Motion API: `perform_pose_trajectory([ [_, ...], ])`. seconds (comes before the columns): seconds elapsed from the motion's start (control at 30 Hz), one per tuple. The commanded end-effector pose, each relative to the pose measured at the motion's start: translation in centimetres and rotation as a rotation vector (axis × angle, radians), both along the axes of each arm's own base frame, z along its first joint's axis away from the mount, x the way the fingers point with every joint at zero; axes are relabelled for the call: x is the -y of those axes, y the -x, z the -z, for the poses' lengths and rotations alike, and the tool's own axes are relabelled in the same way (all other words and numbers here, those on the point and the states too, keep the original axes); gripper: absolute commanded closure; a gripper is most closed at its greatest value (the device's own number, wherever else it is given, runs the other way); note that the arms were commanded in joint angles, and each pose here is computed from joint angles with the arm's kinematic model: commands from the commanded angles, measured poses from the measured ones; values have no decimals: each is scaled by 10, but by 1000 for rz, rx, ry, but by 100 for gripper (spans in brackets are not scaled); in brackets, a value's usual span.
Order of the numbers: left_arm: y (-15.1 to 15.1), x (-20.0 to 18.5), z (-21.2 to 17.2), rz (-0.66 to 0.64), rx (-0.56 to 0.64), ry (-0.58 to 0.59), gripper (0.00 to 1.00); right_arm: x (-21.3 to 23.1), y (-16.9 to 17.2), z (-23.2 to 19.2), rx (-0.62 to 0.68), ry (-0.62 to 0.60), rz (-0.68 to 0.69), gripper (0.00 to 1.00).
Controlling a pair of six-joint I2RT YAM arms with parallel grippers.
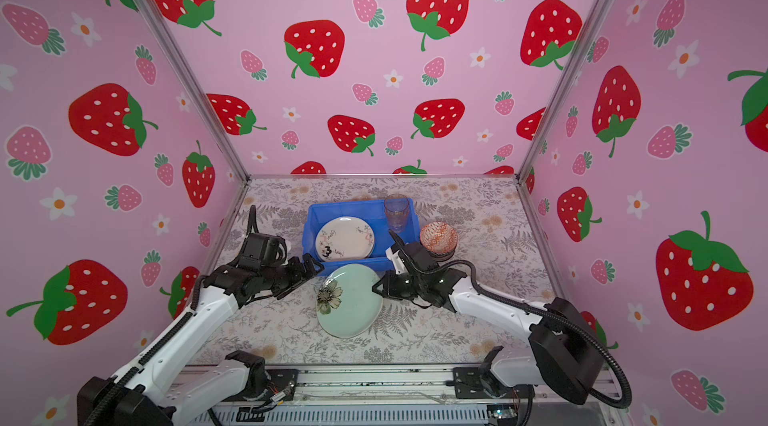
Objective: Place the mixed dishes into the plastic bin
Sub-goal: 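Carry the green plate with both grippers into the bin and lower it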
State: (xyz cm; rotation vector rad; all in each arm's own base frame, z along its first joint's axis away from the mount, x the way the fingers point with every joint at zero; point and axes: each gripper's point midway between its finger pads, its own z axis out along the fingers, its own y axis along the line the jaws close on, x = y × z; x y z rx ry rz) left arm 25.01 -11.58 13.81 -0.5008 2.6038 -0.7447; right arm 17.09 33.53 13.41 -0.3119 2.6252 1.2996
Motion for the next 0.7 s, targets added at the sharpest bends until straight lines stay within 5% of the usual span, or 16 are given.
perform_pose_trajectory([
  [0.0, -8, 0, -18, 10, 40, 14, 1, -24, -9, -43, 66, -132, -47, 100],
  [0.67, -90, 0, -90, 50, 225, -31, 1, -37, -96, -94, 201, -165, 2, 100],
])
